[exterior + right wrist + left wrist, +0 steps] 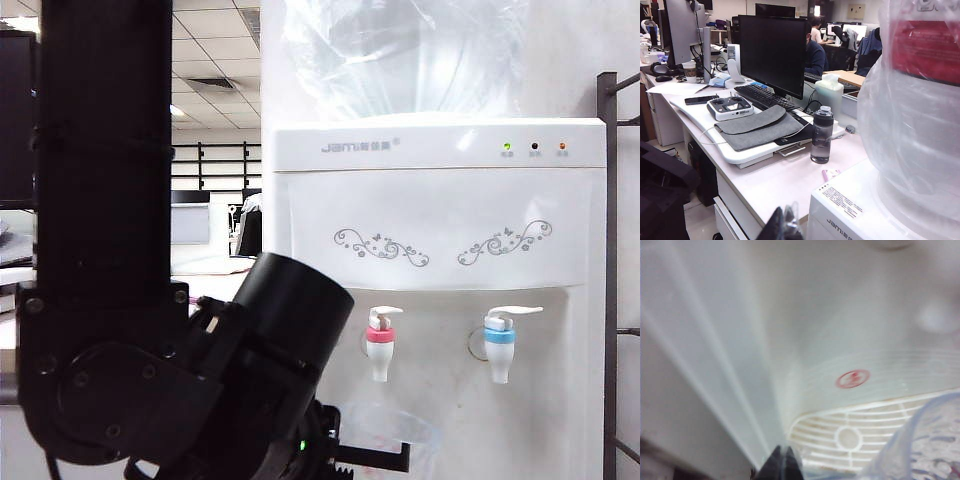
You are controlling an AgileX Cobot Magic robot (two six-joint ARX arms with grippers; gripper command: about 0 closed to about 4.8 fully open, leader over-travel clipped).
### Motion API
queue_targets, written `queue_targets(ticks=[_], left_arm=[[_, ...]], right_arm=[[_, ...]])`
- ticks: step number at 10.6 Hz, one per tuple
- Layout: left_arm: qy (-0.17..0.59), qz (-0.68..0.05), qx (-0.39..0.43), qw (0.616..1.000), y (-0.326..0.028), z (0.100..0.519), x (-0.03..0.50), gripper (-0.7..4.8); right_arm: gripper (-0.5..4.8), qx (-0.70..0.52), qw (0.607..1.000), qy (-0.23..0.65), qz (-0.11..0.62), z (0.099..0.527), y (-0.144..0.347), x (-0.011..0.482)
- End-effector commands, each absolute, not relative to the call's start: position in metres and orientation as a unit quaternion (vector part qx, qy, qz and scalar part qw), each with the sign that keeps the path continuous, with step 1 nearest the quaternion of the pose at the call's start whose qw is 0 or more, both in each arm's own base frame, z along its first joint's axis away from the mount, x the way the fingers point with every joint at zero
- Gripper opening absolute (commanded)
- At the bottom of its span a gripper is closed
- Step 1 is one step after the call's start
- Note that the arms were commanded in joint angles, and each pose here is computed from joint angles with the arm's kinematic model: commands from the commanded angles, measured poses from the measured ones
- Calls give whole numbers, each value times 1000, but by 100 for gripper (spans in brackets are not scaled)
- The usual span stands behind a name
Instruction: Pick up the plastic mug from the left desk, go to the hot water outlet of the water dispenser, press the vertical switch to get some water, then put the mug back on the desk.
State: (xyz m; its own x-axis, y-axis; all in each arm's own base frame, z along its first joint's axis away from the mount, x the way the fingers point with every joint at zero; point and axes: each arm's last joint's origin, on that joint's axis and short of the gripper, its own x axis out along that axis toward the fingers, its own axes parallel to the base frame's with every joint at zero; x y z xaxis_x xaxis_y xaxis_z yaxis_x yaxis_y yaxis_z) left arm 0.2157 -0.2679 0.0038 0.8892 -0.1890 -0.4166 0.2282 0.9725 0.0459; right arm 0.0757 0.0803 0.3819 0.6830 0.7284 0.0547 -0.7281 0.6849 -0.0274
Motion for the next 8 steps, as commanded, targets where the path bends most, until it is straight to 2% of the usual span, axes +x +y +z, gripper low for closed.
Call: queue_targets(ticks=[1, 5, 8], left_arm=[[210, -99, 15, 972, -270, 5, 217, 3], [207, -45, 21, 977, -288, 12, 232, 3], [203, -26, -20, 979, -289, 12, 231, 3]], right_arm=[[-5, 0, 912, -40, 408, 384, 80, 74], [-5, 1, 912, -43, 408, 385, 79, 73], [-5, -1, 912, -39, 408, 384, 79, 73]])
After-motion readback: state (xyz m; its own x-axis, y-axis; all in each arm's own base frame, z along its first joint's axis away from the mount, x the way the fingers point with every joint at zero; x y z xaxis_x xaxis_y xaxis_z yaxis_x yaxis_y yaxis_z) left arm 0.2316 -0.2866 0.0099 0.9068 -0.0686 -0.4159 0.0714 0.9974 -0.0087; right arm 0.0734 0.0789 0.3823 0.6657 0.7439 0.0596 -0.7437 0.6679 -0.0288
